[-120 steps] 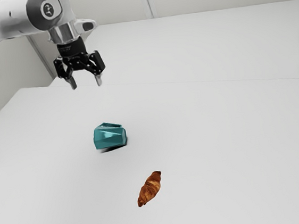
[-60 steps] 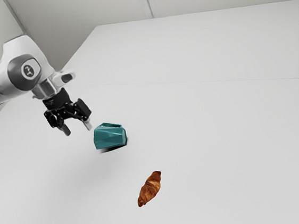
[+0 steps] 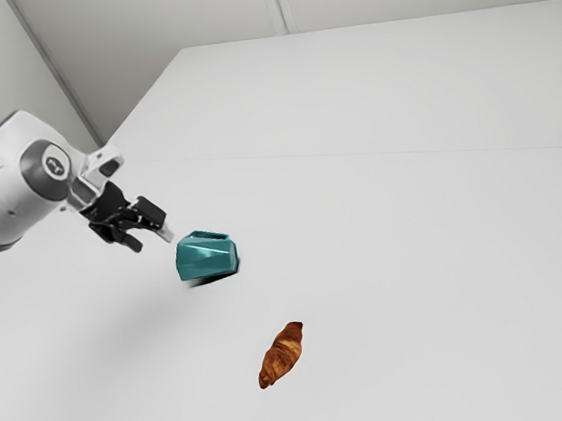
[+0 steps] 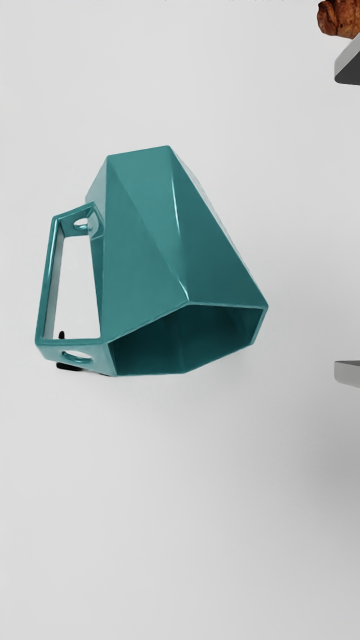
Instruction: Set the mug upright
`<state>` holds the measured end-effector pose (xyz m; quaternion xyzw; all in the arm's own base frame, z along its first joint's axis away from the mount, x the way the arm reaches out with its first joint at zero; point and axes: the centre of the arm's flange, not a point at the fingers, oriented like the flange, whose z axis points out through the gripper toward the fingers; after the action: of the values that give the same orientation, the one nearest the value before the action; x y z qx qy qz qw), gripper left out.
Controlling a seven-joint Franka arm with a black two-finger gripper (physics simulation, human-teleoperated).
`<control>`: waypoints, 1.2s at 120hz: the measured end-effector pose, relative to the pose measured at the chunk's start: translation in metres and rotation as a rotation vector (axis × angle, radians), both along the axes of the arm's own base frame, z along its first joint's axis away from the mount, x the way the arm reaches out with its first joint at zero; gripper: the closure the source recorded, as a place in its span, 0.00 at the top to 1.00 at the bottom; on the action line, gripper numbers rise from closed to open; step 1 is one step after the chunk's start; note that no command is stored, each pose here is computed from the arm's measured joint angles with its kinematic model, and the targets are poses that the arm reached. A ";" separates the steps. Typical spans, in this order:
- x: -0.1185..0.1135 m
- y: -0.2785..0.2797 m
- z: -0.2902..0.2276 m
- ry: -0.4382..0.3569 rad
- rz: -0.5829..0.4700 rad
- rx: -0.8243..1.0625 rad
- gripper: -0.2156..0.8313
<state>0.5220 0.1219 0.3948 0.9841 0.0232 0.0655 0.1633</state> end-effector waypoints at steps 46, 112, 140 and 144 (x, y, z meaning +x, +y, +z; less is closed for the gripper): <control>0.009 0.006 -0.042 -0.049 -0.057 -0.051 0.79; 0.025 0.021 -0.077 -0.144 -0.083 -0.143 0.79; 0.025 0.015 -0.091 -0.164 -0.089 -0.203 0.79; 0.025 0.014 -0.093 -0.166 -0.089 -0.215 0.79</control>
<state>0.5474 0.1363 0.3017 0.9522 -0.0271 0.1367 0.2718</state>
